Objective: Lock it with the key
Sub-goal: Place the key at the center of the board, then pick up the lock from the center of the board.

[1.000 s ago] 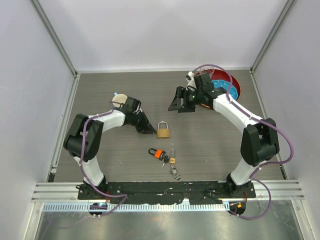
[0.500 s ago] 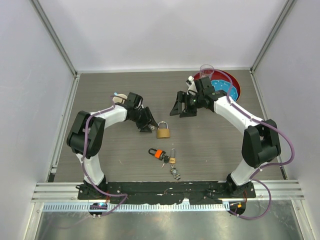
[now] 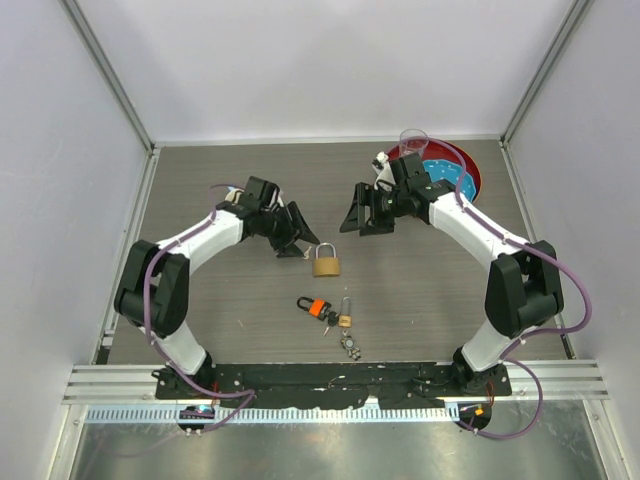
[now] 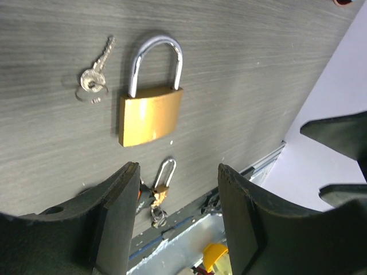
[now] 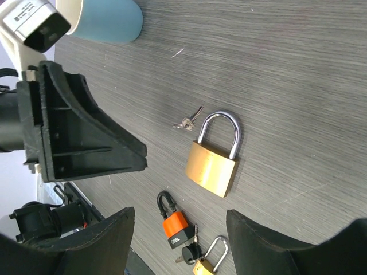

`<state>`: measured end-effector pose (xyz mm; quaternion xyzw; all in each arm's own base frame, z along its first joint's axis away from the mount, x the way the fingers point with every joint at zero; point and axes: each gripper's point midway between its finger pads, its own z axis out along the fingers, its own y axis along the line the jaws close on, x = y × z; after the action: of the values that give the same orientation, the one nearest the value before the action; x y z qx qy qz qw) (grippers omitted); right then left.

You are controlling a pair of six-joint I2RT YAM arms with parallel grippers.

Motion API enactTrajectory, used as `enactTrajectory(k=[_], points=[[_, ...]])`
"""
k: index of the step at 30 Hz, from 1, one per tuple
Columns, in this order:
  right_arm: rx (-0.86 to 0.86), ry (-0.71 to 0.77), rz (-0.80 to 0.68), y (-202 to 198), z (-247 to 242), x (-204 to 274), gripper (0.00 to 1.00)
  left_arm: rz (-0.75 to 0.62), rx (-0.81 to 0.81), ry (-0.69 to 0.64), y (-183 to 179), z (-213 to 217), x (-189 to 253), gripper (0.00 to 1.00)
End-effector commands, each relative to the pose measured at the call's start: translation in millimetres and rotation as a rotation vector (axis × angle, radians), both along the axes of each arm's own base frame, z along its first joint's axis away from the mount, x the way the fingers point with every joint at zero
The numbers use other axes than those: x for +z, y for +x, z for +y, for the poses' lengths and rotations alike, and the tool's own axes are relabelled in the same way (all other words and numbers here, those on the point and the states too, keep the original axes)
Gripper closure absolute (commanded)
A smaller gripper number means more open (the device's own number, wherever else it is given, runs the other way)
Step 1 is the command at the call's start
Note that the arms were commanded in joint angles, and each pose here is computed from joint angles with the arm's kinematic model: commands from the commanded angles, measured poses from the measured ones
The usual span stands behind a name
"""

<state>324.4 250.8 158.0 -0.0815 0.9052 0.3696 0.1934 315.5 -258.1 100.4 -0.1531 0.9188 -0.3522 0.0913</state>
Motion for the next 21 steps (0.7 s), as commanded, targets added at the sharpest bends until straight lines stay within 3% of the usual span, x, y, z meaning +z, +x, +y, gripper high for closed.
enactTrajectory(k=[1,11,21], points=[[0.023,0.03,-0.082,-2.3,-1.1,33.1,0.29,0.021,-0.048,-0.028,-27.1,-4.0,22.4,0.41],[0.039,0.01,-0.066,-17.7,-8.2,26.8,0.29,0.136,-0.195,0.091,-90.2,-7.2,-7.7,0.4],[0.034,-0.013,-0.064,-27.2,-17.8,21.6,0.29,0.216,-0.287,0.184,-106.6,-0.4,-45.6,0.4]])
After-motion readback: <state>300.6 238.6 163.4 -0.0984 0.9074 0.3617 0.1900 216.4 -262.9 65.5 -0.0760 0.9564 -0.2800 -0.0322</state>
